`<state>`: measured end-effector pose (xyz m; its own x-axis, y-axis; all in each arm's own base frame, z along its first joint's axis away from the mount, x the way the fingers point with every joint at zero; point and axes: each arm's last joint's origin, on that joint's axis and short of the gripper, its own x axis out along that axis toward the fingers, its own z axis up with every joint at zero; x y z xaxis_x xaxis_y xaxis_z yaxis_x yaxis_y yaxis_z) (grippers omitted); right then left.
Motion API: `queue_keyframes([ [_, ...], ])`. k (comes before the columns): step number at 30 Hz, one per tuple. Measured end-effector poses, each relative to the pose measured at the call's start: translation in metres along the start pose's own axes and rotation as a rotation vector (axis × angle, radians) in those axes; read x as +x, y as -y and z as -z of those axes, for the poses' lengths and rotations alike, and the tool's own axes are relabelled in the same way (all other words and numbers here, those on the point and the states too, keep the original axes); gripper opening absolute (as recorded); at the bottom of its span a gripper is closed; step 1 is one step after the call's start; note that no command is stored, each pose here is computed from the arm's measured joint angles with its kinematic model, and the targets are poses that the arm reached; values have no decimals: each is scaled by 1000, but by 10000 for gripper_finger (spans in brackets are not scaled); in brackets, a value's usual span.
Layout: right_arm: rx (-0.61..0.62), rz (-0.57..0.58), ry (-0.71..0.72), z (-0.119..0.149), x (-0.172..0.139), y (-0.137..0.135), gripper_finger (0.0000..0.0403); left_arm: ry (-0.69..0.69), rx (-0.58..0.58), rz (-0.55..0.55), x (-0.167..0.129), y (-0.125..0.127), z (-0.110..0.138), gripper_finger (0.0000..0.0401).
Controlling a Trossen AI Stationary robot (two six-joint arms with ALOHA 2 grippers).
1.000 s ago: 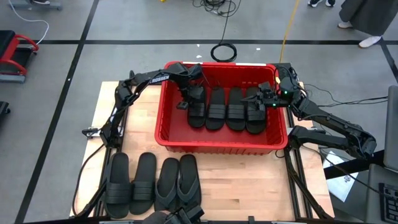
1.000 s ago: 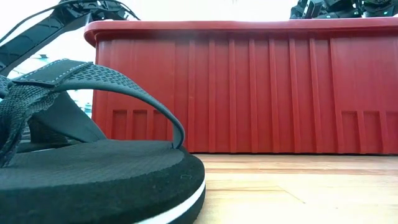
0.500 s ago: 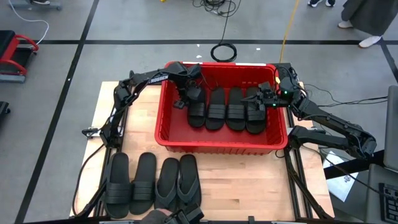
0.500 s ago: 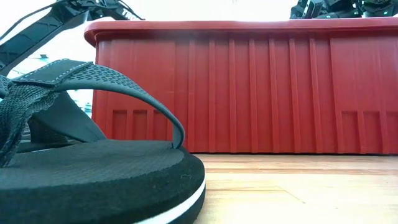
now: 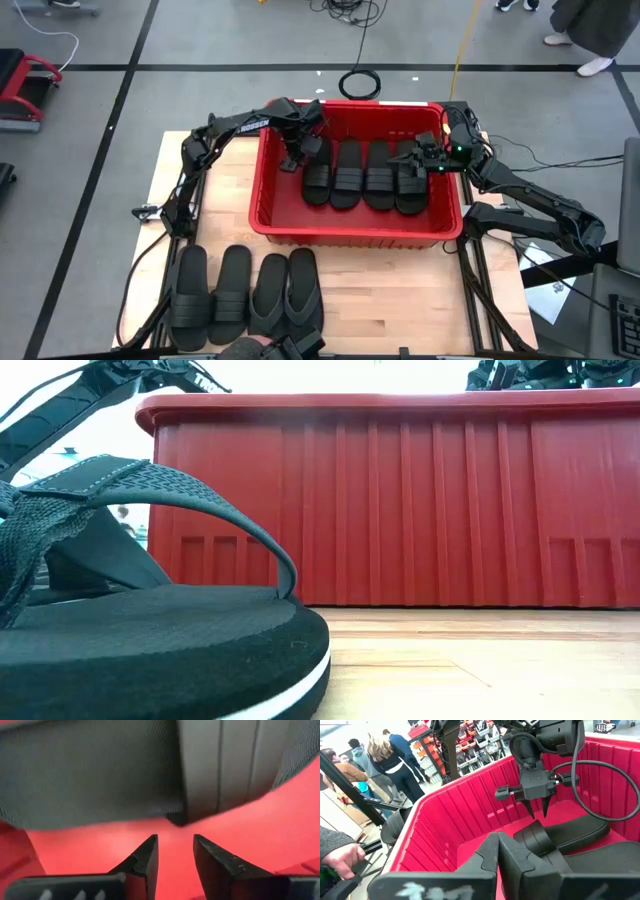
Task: Pick and place slides into bin
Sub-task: Put the right slide into the bin
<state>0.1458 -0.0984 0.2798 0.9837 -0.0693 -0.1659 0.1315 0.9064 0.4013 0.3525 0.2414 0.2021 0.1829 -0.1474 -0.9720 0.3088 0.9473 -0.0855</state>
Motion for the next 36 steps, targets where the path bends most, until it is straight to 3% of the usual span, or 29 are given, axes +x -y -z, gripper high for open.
queue_keyframes([
  [4, 10, 0, 0, 0, 0, 0, 0, -64, -14, -14, -6, 4, 4, 128],
  [8, 12, 0, 0, 0, 0, 0, 0, -24, 7, -69, -24, 9, 0, 124],
  [17, 1, 1, 0, 0, 0, 0, 0, 286, -26, -263, -62, 2, -19, 153],
  [23, 6, 2, 0, 0, 0, 0, 0, 399, -161, -99, -59, 3, -19, 220],
  [28, 7, 3, 1, 0, 0, 0, 0, 395, -131, -24, -57, 9, -17, 270],
  [36, 8, 3, 1, 0, 0, 0, 0, 340, -160, 70, -27, 2, -15, 274],
])
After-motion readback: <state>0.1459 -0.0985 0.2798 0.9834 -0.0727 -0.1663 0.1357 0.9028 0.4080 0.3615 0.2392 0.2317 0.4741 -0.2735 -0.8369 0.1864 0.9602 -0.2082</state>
